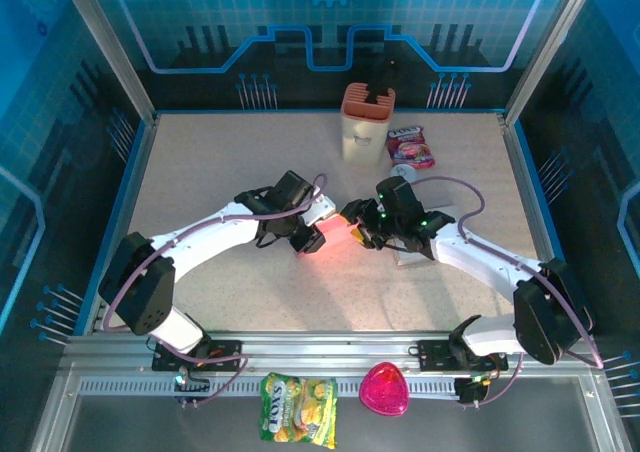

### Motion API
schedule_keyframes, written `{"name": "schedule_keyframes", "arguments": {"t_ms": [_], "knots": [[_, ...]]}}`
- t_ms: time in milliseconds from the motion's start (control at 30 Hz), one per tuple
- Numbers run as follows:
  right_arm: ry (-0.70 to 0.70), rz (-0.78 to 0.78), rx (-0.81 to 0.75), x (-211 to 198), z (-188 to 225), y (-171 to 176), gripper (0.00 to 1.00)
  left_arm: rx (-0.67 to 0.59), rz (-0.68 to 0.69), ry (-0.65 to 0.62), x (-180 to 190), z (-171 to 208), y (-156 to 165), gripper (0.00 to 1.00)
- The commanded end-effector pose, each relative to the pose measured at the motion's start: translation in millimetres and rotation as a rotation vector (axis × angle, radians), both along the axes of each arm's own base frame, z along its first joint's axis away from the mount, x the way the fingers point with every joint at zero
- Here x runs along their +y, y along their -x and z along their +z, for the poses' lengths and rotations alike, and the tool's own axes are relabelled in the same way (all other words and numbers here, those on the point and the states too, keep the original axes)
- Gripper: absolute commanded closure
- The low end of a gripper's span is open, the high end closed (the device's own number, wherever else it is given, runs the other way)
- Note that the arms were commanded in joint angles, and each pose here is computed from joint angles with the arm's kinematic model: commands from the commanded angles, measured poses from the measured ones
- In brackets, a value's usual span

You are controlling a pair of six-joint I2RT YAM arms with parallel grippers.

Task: Fold the paper box

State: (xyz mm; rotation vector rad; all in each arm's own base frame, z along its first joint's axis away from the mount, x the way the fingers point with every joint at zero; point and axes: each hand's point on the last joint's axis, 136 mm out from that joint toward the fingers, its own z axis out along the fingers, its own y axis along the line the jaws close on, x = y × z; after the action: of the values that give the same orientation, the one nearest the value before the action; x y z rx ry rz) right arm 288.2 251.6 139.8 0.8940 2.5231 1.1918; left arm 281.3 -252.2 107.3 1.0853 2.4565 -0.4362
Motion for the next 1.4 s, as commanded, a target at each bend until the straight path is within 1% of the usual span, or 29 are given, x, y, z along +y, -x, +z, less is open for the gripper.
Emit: {"name": "schedule_keyframes", "arguments": {"t_ms": [0, 67, 133, 233, 267, 367, 567, 667, 700, 767, 833, 933, 1000, 1067, 1167, 1233, 1367], "knots": [[0.030, -0.017, 0.024, -3, -13, -3, 0.48, 0.090, 0.012, -0.021, 4, -11, 10, 0.55], [0.061, -0.016, 0.075, -6, -25, 4, 0.52, 0.087, 0.012, -0.022, 3, -11, 9, 0.54], [0.101, -0.012, 0.133, -11, -38, 13, 0.55, 0.082, 0.011, -0.021, 2, -10, 7, 0.53], [0.137, -0.014, 0.165, -16, -48, 20, 0.59, 0.081, 0.008, -0.025, 2, -10, 7, 0.53], [0.138, -0.018, 0.169, -17, -49, 20, 0.62, 0.080, 0.009, -0.024, 2, -9, 6, 0.52], [0.145, -0.024, 0.174, -17, -48, 21, 0.64, 0.072, 0.010, -0.025, 2, -8, 5, 0.52], [0.135, -0.028, 0.194, -13, -41, 21, 0.72, 0.047, 0.023, -0.043, 5, -7, 0, 0.54], [0.107, -0.016, 0.211, -7, -39, 22, 0.72, 0.036, 0.016, -0.042, 5, -4, 0, 0.55], [0.104, -0.003, 0.217, -6, -40, 24, 0.70, 0.036, 0.011, -0.044, 6, -4, 1, 0.56], [0.095, 0.064, 0.171, -1, -21, 18, 0.62, 0.036, -0.006, -0.045, 7, -3, 4, 0.56], [0.155, 0.158, 0.115, -7, -3, 17, 0.53, 0.041, -0.029, -0.045, 7, -3, 8, 0.57], [0.246, 0.310, -0.053, -19, 32, 12, 0.46, 0.047, -0.058, -0.043, 8, -3, 13, 0.59], [0.302, 0.393, -0.173, -32, 52, 11, 0.44, 0.050, -0.073, -0.043, 8, -3, 16, 0.59], [0.326, 0.437, -0.268, -51, 67, 8, 0.45, 0.054, -0.084, -0.043, 10, -2, 18, 0.59], [0.341, 0.459, -0.325, -80, 70, -1, 0.46, 0.059, -0.104, -0.041, 12, -1, 22, 0.59], [0.324, 0.483, -0.345, -91, 66, -7, 0.49, 0.063, -0.117, -0.043, 14, 0, 25, 0.59], [0.308, 0.616, -0.398, -85, 57, -8, 0.54, 0.073, -0.146, -0.043, 18, 0, 32, 0.59]]}}
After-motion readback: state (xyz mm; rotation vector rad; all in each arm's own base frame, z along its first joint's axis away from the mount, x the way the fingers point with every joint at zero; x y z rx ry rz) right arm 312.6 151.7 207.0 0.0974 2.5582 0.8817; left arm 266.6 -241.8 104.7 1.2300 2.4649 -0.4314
